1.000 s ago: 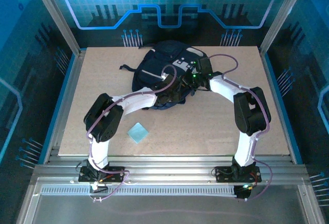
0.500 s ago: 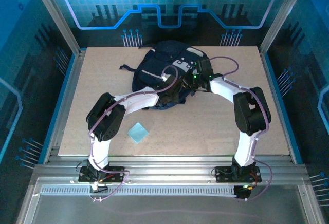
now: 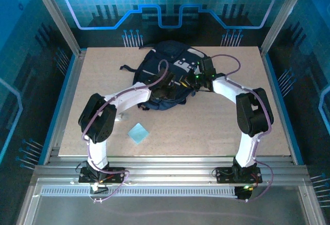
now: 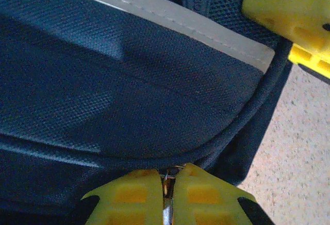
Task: Pack the student bag
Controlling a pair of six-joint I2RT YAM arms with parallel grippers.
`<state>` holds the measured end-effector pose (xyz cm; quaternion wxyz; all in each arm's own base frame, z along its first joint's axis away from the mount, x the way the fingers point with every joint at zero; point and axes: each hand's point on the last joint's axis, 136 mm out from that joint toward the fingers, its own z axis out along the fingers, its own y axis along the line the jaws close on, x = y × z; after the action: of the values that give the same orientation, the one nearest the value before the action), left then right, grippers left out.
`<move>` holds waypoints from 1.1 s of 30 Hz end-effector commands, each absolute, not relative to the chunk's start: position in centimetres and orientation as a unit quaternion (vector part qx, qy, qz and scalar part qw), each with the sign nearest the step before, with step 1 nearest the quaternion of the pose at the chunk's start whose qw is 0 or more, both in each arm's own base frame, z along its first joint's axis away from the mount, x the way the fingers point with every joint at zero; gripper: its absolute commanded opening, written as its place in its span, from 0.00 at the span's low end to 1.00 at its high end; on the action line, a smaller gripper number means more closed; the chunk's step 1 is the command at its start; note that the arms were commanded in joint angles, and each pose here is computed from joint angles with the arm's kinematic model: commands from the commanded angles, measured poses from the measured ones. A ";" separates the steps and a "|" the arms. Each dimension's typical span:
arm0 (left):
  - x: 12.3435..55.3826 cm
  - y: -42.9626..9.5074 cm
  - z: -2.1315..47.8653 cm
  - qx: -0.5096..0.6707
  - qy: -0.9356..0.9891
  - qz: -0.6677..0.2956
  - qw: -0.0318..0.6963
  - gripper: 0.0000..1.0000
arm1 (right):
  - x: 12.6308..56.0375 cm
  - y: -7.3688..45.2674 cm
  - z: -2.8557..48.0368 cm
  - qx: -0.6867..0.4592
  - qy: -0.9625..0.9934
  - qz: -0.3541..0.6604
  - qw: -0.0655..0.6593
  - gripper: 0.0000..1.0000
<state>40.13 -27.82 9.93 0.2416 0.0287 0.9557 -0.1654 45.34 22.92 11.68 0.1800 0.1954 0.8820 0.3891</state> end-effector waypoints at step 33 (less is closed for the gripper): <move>34.2 -32.2 14.2 0.237 0.929 -0.191 0.211 0.00 | 53.6 13.9 16.9 0.123 0.916 0.275 0.267 0.38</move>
<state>35.85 -29.91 12.93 0.2384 0.2425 0.9288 -0.1470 51.38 15.98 13.00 0.1956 0.1112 0.9328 0.2816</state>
